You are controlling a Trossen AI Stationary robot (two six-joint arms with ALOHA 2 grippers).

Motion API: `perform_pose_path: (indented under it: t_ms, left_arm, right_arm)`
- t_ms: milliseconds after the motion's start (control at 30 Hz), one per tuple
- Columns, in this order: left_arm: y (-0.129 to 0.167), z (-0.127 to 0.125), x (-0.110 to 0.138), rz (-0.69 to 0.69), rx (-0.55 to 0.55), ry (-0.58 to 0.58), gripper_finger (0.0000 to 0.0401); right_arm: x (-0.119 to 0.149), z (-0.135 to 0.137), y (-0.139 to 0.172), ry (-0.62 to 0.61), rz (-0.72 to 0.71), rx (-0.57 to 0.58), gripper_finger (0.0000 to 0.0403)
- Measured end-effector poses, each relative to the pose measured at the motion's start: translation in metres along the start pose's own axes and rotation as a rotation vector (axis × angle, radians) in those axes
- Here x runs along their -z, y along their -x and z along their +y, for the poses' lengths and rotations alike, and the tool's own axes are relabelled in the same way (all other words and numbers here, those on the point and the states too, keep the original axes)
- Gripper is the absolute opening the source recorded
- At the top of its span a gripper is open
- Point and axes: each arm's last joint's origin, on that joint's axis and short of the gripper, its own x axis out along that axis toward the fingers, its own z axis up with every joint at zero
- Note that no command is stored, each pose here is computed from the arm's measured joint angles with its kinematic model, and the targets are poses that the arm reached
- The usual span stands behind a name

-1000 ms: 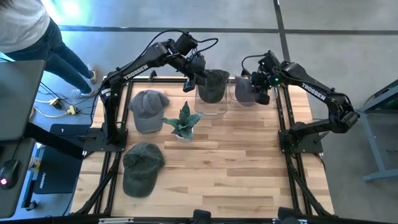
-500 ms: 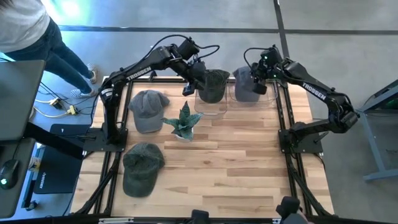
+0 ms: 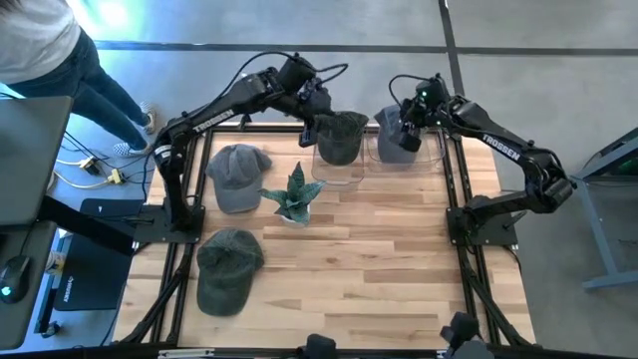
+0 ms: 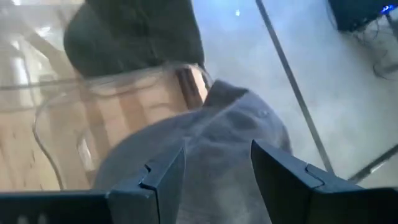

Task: Pick & Place hat
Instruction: Put the bottom gray cap into the right transparent bin

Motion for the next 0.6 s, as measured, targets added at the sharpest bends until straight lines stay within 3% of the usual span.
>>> perform_pose_path:
  t_ms: [100, 200, 467, 600]
  left_arm:
    - [0.005, -0.006, -0.007, 0.016, -0.071, -0.032, 0.0174]
    - [0.015, -0.008, -0.008, 0.030, -0.101, -0.052, 0.0174]
    - [0.018, -0.004, -0.001, 0.089, -0.119, -0.061, 0.0174]
    - [0.017, 0.001, 0.005, 0.105, -0.110, -0.049, 0.0174]
  right_arm:
    - [0.003, -0.016, 0.004, -0.048, 0.013, 0.073, 0.0181]
    - [0.008, -0.036, 0.003, -0.123, 0.045, 0.061, 0.0194]
    - [-0.006, -0.080, -0.030, -0.263, 0.271, -0.124, 0.0232]
    - [-0.023, -0.094, -0.033, -0.188, 0.350, -0.183, 0.0230]
